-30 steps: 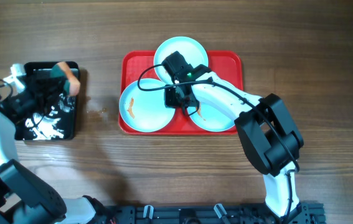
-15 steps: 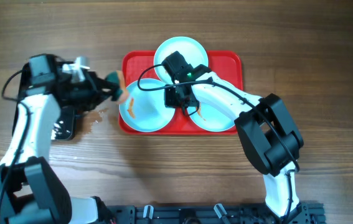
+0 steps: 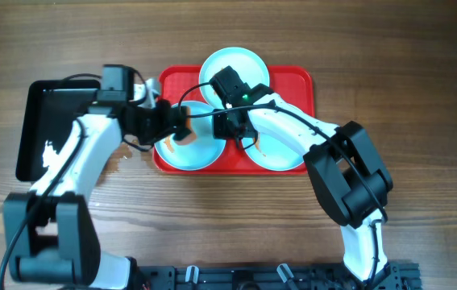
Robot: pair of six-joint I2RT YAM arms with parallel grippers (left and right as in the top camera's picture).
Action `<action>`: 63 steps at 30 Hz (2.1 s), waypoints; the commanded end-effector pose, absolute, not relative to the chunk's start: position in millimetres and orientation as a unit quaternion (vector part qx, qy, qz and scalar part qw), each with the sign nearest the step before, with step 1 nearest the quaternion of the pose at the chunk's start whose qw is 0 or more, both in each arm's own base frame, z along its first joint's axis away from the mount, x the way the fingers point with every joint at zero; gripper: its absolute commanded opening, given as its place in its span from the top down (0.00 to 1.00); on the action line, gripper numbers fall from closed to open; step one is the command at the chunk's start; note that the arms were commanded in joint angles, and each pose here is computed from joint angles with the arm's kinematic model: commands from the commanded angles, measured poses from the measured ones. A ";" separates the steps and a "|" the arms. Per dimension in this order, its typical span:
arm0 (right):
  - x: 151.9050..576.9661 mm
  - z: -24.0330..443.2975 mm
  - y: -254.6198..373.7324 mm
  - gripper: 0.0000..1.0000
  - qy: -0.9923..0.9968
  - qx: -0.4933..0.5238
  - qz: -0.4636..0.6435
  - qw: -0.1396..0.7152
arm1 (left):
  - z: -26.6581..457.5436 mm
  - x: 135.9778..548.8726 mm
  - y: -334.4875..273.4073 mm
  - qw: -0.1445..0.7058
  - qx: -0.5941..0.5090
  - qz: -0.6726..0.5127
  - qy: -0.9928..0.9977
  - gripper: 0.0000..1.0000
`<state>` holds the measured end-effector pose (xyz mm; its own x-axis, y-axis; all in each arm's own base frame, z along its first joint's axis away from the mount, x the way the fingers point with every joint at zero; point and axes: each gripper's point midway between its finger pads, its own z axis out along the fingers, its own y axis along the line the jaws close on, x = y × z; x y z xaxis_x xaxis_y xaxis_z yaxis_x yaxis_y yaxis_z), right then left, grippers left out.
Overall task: Clean dirty plates on tray and stack at the side
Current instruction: 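Move the sponge with the left gripper onto the left plate, then scrub the sauce smear on the left plate with the held sponge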
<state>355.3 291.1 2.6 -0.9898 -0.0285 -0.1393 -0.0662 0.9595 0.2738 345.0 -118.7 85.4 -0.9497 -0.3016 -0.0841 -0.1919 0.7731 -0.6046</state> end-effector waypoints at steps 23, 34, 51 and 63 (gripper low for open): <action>347.3 -13.4 286.2 0.95 0.990 -0.022 0.129 0.051 | 3.7 330.9 -126.1 0.030 -0.112 -0.177 0.977 0.96; 347.1 -13.5 286.0 0.96 0.990 -0.022 0.129 0.051 | -19.1 310.4 -100.8 0.035 -0.096 -0.056 0.993 0.96; 347.4 -13.6 285.4 0.95 0.990 -0.023 0.127 0.052 | -10.9 301.9 -23.6 0.063 -0.157 0.151 0.974 0.96; 349.0 -14.0 283.2 0.96 0.991 -0.021 0.121 0.056 | 7.1 318.6 -11.7 0.082 -0.193 0.141 0.968 0.96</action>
